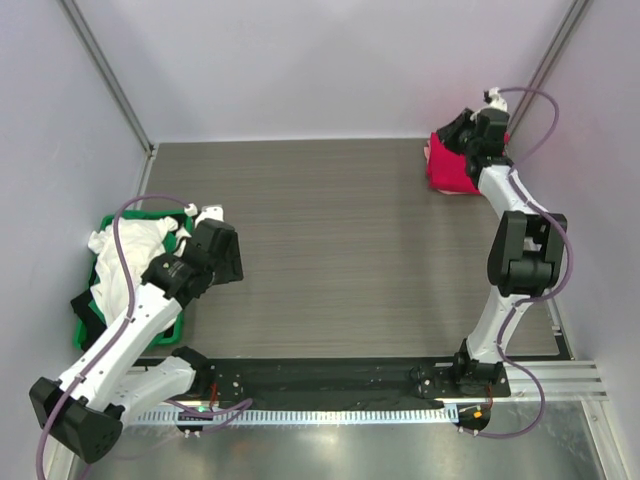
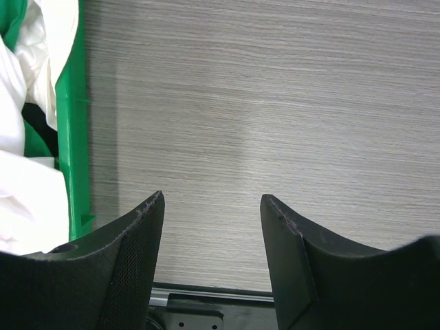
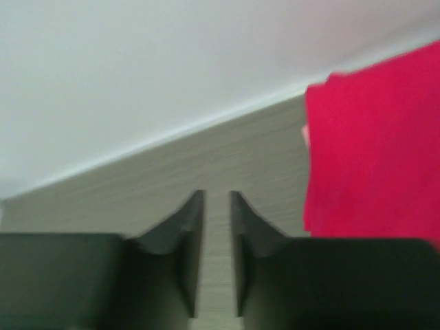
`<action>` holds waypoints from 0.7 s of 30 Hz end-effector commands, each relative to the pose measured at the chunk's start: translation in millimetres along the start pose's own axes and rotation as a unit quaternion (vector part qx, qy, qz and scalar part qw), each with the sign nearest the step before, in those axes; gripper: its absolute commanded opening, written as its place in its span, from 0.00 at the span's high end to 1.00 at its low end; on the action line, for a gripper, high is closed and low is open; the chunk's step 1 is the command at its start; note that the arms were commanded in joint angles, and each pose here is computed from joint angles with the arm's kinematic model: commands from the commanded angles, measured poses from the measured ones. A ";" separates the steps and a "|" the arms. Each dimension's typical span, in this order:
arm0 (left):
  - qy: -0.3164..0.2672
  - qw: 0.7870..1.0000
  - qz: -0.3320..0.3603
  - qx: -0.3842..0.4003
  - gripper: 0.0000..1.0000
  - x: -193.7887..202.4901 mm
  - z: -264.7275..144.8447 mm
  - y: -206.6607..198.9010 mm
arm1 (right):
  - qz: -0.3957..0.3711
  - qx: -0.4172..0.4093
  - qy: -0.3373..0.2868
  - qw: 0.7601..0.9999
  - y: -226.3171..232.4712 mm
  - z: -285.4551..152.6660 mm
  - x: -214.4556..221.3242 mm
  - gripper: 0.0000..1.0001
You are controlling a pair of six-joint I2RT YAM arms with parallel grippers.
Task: Fold and stack the t-shirts
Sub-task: Neatly place the folded tshirt to the corner
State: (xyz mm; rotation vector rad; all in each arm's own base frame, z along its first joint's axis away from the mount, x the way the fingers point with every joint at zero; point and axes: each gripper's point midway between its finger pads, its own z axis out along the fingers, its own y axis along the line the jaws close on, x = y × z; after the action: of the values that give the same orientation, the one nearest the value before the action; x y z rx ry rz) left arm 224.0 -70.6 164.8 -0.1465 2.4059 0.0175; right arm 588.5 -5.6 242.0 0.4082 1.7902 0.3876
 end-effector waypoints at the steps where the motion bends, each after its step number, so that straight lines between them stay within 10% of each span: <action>1: -0.019 1.000 -0.009 -0.006 0.41 -5.9 -4.7 4.0 | 0.122 -0.109 0.102 0.981 7.5 -3.0 67.8 0.83; 21: -0.009 1.000 -0.006 -0.023 0.41 -2.8 0.7 6.6 | 0.292 -0.206 0.124 0.926 -50.2 40.0 125.2 0.95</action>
State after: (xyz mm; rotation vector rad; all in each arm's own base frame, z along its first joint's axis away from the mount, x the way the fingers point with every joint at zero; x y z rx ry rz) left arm 223.7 -67.7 164.9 -0.1541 2.4025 0.0383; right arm 576.2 13.0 42.0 0.7594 1.8674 1.2129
